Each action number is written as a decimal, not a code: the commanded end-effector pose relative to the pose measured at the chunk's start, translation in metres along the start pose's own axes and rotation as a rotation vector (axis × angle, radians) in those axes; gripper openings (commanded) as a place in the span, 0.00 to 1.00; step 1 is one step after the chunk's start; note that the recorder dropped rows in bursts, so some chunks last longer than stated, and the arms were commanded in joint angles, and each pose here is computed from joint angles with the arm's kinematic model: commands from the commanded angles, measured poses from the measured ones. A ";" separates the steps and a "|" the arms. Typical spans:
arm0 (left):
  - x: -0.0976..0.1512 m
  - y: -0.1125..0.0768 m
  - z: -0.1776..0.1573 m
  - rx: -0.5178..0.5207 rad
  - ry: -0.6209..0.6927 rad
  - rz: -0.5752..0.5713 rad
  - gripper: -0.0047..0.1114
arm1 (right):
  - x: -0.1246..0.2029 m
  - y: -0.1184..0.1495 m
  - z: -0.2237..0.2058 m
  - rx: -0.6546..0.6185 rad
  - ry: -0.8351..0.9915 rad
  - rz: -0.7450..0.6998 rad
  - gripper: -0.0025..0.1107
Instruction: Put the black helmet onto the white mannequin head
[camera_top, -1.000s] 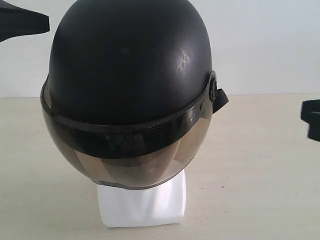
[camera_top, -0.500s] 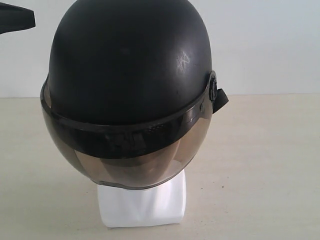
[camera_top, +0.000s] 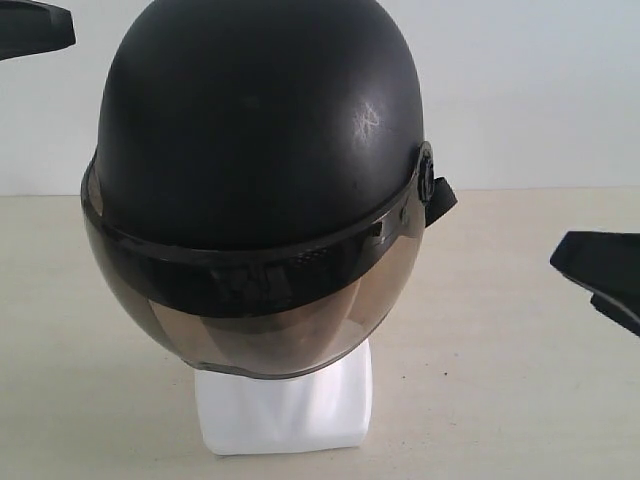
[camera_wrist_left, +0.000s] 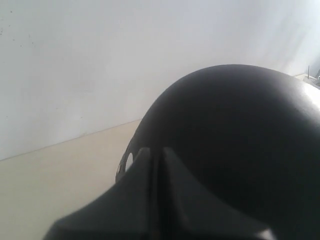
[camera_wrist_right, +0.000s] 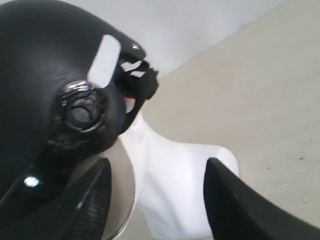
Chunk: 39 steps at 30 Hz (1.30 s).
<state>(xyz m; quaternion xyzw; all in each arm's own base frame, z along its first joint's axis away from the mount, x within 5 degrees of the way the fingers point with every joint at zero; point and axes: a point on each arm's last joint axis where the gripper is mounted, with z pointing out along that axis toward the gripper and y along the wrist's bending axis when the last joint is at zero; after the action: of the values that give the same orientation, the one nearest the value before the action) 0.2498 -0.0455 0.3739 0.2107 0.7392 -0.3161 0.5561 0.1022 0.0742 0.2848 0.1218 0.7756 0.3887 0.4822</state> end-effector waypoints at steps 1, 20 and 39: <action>0.000 -0.003 -0.001 0.017 -0.009 -0.018 0.08 | -0.004 0.010 0.023 0.109 0.011 -0.012 0.49; 0.001 -0.013 0.006 0.061 0.001 0.016 0.08 | -0.077 0.060 -0.010 0.103 -0.292 -0.543 0.02; 0.001 -0.012 0.006 0.053 -0.003 0.129 0.08 | -0.187 0.074 -0.131 0.880 -0.777 -1.020 0.02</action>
<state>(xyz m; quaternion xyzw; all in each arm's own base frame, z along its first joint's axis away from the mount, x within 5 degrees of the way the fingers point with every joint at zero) 0.2470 -0.0574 0.3739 0.2680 0.7204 -0.3015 0.5642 0.0937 -0.0190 0.4692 -0.0625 0.6137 -0.3631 0.6984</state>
